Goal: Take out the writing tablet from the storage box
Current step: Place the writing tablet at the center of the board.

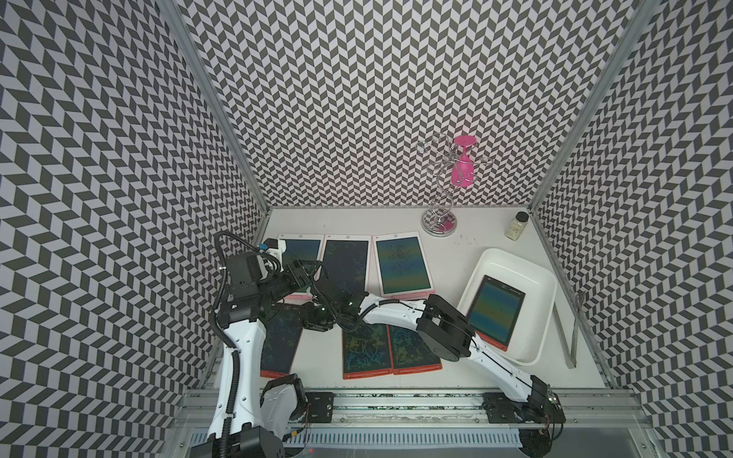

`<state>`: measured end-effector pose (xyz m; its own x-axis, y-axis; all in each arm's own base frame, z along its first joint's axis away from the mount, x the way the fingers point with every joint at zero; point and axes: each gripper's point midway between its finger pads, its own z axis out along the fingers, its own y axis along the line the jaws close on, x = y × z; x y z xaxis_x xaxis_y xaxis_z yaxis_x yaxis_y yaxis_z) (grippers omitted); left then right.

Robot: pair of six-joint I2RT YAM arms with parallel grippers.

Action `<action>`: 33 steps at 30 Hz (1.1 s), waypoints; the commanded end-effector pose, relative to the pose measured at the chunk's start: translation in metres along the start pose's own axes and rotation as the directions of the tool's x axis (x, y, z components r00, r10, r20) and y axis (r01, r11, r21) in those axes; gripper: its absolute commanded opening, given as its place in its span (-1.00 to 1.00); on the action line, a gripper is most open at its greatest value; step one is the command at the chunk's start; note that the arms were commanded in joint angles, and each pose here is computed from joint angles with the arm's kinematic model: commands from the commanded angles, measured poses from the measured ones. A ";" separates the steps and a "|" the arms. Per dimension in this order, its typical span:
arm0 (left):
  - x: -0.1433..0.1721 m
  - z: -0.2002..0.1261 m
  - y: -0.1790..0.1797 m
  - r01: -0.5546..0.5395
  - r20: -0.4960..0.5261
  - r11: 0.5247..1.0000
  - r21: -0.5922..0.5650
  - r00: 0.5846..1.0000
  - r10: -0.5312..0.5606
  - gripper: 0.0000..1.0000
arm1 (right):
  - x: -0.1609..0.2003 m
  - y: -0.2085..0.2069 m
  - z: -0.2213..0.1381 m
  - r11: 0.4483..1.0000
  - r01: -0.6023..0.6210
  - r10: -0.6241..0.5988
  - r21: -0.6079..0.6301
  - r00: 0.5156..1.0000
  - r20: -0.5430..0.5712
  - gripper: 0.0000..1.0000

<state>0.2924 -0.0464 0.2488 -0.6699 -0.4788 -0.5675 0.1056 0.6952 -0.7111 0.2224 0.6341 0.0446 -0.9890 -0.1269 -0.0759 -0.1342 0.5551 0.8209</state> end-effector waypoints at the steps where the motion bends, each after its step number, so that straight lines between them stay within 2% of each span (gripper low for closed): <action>1: -0.002 -0.003 -0.006 -0.041 0.018 0.999 0.020 0.999 0.040 0.19 | 0.024 -0.105 0.025 0.966 -0.091 0.106 0.243 0.993 -0.052 0.12; 7: -0.001 -0.003 -0.006 -0.047 0.022 0.999 0.025 0.999 0.046 0.19 | 0.028 -0.100 0.034 0.973 -0.091 0.112 0.210 0.990 -0.088 0.12; 13: 0.000 -0.003 -0.005 -0.039 0.014 0.999 0.023 0.999 0.039 0.19 | 0.026 -0.097 0.029 0.974 -0.083 0.101 0.213 0.992 -0.075 0.12; 25: 0.000 -0.001 -0.008 -0.045 0.011 0.998 0.049 0.999 0.044 0.20 | 0.009 -0.082 -0.032 0.963 0.050 -0.046 0.264 0.999 -0.024 0.13; 31: -0.006 -0.006 -0.016 -0.052 0.033 0.997 0.054 0.998 0.050 0.21 | 0.015 -0.057 -0.056 0.969 0.128 -0.116 0.212 0.991 -0.065 0.13; 33: -0.007 -0.010 -0.021 -0.049 0.035 0.997 0.052 0.998 0.048 0.20 | 0.022 -0.039 -0.068 0.976 0.145 -0.133 0.162 0.988 -0.084 0.13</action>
<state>0.2903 -0.0511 0.2529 -0.6666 -0.4707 -0.5779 0.1418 0.6811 -0.7184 0.2210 0.5723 0.0462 -0.9625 -0.2230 -0.1541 -0.2632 0.6324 0.7286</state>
